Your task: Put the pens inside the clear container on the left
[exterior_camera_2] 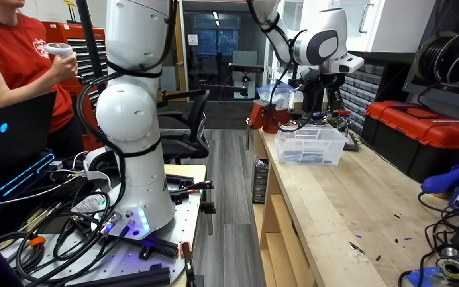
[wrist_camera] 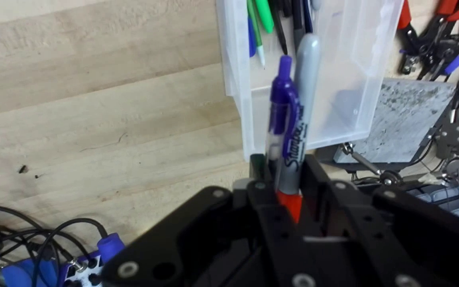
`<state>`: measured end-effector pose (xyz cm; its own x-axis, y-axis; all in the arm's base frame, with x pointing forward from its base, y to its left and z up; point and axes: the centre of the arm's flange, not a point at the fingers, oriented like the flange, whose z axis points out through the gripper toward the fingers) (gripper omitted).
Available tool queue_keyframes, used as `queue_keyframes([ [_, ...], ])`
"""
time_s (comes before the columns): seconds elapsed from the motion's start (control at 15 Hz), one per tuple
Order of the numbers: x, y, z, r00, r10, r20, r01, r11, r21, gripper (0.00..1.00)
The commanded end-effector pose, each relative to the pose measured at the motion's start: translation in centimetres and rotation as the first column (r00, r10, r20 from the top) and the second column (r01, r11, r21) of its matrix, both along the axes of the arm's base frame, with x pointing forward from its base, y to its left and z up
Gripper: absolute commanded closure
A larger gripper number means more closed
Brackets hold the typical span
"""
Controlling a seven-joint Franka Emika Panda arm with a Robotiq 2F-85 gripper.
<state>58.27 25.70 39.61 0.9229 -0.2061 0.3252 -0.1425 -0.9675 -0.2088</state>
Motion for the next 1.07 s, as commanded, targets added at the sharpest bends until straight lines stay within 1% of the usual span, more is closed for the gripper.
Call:
queue_keyframes([
  [0.0, -2.3, 0.9, -0.5, 0.999, 0.047, -0.022, -0.047, 0.999, 0.014, 0.94],
  [0.33, -3.6, 4.3, -2.0, 0.993, 0.115, -0.033, -0.115, 0.993, 0.015, 0.94],
  [0.53, -3.9, 5.9, -3.4, 0.99, 0.132, -0.049, -0.132, 0.991, 0.007, 0.94],
  [1.0, -3.5, 7.4, -8.7, 0.987, 0.146, -0.068, -0.147, 0.989, -0.002, 0.94],
])
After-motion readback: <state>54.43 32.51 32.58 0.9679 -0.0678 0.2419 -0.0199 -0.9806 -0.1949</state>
